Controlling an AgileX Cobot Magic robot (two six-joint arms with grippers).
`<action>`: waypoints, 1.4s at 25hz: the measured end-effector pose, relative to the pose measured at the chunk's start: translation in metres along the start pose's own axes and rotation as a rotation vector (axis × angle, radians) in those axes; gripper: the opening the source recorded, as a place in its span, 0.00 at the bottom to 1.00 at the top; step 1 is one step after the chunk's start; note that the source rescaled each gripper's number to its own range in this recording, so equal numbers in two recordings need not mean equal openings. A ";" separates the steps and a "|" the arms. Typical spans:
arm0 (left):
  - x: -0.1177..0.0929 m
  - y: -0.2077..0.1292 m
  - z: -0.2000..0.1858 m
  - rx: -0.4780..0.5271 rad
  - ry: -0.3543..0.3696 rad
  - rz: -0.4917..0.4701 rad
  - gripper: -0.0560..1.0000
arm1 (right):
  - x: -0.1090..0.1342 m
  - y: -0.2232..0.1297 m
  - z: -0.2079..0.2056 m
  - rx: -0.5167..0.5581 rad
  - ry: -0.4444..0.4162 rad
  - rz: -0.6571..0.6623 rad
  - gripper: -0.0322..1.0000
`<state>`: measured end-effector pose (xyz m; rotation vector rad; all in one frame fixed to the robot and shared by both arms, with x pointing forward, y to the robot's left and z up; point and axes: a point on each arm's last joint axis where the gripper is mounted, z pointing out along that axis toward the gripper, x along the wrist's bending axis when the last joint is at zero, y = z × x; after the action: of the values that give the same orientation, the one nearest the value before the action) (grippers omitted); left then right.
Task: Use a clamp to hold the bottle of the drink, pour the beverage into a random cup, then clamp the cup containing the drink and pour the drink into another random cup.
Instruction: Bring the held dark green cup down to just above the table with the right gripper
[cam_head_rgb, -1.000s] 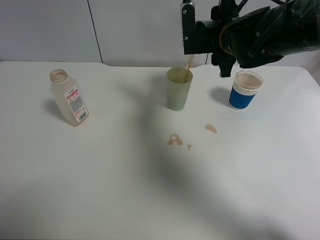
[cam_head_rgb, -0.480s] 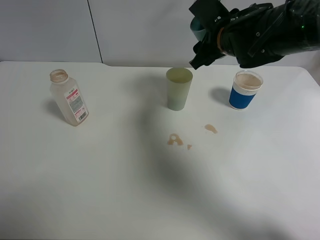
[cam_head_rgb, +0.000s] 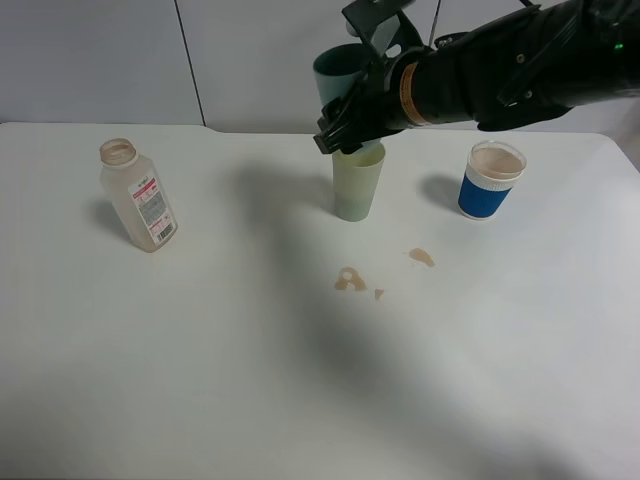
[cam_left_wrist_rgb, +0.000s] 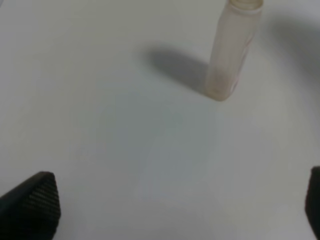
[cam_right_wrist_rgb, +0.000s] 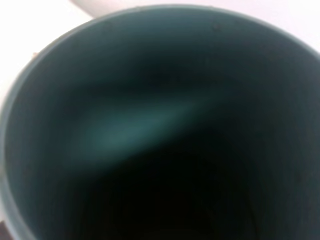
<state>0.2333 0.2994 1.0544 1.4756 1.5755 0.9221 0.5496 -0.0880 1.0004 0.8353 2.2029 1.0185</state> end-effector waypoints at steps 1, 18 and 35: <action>0.000 0.000 0.000 0.000 0.000 0.000 1.00 | 0.004 0.003 -0.002 -0.017 0.045 0.006 0.03; 0.000 0.000 0.000 0.000 0.000 0.000 1.00 | 0.070 0.051 -0.022 -0.412 0.217 -0.070 0.03; 0.000 0.000 0.000 0.000 0.000 0.000 1.00 | 0.142 0.001 0.031 -0.255 0.355 -0.017 0.03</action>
<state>0.2333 0.2994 1.0544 1.4756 1.5755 0.9221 0.4805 0.0302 0.9516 0.5527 2.2901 1.4967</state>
